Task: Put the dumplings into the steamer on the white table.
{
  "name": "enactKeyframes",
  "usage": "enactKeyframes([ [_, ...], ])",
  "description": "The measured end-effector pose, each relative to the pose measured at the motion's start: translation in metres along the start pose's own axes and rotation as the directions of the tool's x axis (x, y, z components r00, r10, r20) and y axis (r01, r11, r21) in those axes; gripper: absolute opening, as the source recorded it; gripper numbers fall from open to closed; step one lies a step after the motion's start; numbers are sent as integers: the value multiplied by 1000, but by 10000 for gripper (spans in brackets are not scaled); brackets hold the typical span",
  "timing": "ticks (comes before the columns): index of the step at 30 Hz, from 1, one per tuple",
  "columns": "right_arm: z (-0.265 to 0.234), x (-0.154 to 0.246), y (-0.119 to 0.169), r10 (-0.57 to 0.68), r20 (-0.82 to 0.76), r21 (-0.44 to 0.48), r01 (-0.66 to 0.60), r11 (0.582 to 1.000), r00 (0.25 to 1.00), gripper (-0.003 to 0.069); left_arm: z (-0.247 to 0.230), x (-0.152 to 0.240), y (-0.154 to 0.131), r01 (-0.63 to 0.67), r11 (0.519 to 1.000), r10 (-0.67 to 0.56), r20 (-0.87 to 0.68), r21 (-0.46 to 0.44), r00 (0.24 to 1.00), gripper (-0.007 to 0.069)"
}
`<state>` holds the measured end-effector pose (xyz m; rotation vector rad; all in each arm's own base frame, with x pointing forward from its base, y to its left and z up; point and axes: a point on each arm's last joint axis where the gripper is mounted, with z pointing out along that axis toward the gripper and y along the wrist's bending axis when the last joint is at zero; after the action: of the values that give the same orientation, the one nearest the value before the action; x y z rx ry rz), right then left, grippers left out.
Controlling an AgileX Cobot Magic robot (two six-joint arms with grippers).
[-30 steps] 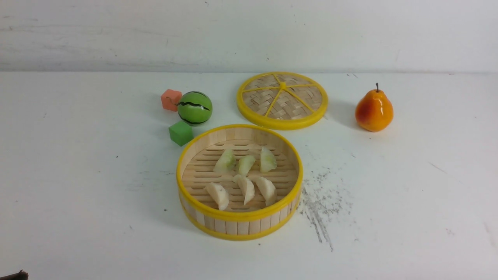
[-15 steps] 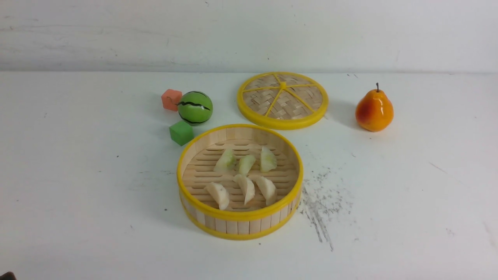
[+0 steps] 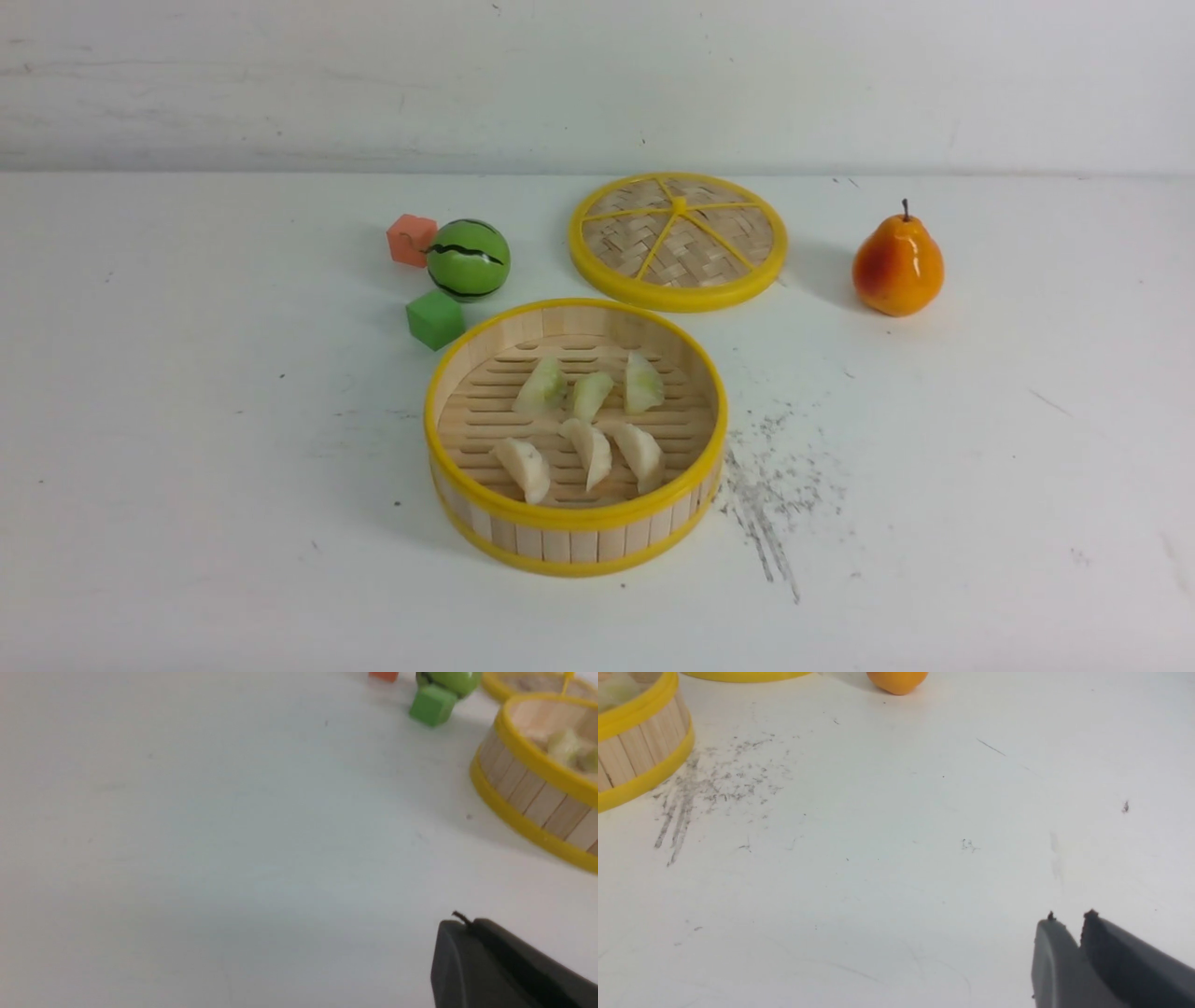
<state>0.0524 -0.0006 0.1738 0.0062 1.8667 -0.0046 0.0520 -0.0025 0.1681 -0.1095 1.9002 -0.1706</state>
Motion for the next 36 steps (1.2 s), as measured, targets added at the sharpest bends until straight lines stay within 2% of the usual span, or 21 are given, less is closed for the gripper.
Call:
enactKeyframes([
  [10,0,0,0,-1,0,0,1,1000,1000,99,0,1,-2,-72,997,72,-5,23,997,-14],
  [36,0,0,0,-2,0,0,2,1000,1000,125,0,1,-2,-75,997,75,-5,25,997,-14],
])
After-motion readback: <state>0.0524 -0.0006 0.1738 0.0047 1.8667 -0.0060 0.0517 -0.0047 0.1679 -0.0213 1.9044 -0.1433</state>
